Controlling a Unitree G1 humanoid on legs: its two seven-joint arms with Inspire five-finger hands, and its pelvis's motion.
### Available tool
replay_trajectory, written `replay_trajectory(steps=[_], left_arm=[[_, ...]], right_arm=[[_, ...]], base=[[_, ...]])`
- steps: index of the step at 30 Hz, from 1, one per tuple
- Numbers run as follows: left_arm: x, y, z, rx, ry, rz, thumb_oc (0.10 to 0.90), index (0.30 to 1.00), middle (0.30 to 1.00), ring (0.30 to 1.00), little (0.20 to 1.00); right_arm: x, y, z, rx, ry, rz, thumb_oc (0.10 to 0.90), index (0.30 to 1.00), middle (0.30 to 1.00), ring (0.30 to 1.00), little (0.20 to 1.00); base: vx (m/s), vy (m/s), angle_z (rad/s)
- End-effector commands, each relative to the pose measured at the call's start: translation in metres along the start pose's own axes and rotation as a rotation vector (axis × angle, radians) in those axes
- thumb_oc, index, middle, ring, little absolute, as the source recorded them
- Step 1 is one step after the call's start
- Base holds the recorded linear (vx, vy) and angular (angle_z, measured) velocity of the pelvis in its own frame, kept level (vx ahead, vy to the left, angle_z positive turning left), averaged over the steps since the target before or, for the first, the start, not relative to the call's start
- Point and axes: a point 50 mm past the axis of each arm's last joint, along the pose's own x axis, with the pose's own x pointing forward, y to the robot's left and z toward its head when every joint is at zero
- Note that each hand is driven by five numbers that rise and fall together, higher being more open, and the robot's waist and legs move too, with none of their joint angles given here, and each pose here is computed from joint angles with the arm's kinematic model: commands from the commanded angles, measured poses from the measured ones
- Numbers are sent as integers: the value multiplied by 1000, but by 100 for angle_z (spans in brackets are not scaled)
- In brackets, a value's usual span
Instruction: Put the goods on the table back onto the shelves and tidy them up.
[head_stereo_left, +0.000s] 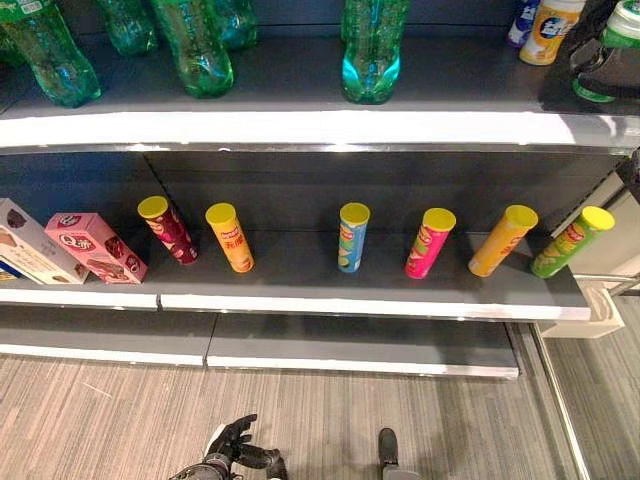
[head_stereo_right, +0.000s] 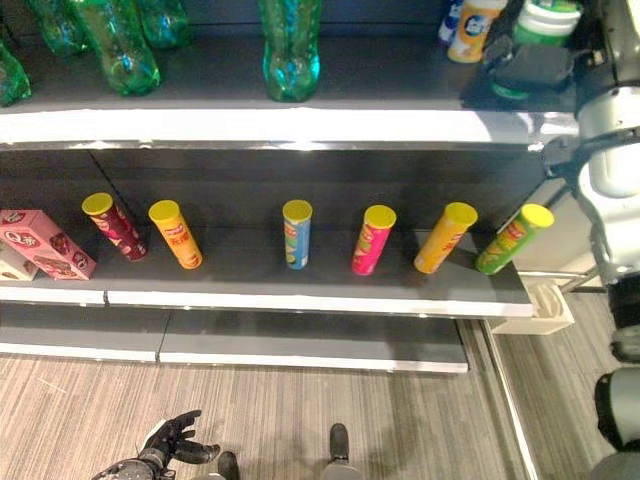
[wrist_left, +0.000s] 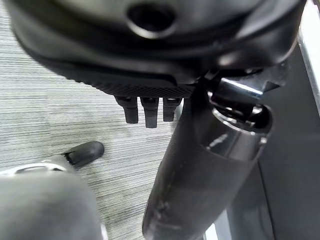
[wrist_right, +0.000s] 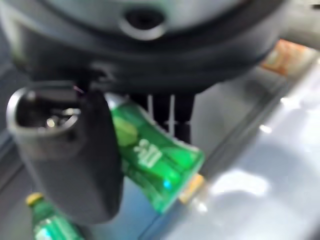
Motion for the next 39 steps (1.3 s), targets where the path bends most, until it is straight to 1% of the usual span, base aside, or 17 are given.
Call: replay_trajectory(steps=[1, 9, 18, 25, 39], left_arm=[[6, 28, 27, 69, -84, 55, 800, 900, 900, 900, 900], [5, 29, 29, 62, -92, 59, 800, 900, 900, 900, 900], [5, 28, 28, 59, -90, 60, 800, 900, 900, 900, 900], [7, 26, 34, 81, -109, 55, 800, 900, 900, 900, 900], [7, 25, 33, 84, -102, 57, 800, 900, 900, 900, 900]], right_arm=[[16, -34, 51, 68, -199, -144, 400, 300, 300, 300, 300], [12, -28, 44, 73, -185, -141, 400, 300, 300, 300, 300], [9, -30, 43, 48, -186, -153, 400, 300, 300, 300, 300], [7, -30, 41, -34, -183, -173, 400, 300, 300, 300, 300], [9, -23, 36, 28, -168, -189, 400, 300, 300, 300, 300]], base=[[4, -25, 8], [7, -14, 5], [0, 0, 0], [0, 0, 0], [0, 0, 0]])
